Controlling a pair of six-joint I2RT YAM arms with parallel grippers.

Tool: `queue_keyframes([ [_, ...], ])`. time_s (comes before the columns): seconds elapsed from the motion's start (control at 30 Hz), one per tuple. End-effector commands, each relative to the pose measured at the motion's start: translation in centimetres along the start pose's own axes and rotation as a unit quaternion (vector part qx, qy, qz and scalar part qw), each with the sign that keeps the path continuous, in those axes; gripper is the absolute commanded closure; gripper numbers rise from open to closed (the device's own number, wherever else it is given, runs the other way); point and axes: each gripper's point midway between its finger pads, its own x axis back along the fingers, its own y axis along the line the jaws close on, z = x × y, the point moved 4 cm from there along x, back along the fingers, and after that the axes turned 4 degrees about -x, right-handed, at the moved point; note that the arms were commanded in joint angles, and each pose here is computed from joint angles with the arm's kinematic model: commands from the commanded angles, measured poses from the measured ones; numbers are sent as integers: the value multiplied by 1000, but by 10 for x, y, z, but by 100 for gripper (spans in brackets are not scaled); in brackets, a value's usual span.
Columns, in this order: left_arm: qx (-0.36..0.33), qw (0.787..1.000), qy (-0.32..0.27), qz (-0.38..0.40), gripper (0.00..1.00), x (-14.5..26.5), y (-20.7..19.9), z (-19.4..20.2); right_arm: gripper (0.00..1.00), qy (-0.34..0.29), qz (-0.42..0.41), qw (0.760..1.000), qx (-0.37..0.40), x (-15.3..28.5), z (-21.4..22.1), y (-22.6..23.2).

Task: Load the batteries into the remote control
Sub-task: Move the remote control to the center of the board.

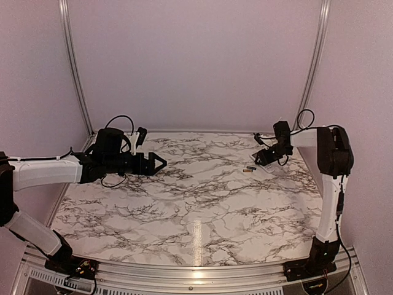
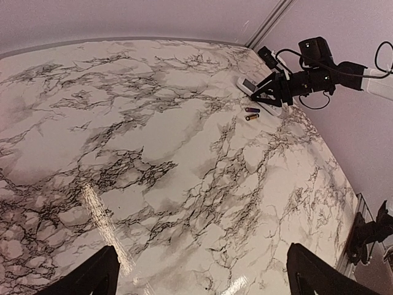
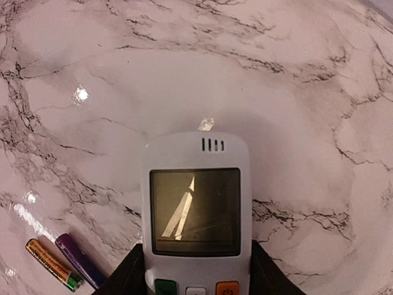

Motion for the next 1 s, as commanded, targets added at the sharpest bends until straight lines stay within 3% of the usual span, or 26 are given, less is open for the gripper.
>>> queue_keyframes([
  [0.0,-1,1000,-13,7,1,0,-4,-3,59,35,-17,999,14,-5,13,31],
  [0.63,14,1000,0,5,1,-1,3,20,68,55,-47,997,33,-3,25,109],
  [0.97,-31,999,26,12,1,-12,-19,53,69,67,-66,995,26,3,47,139],
])
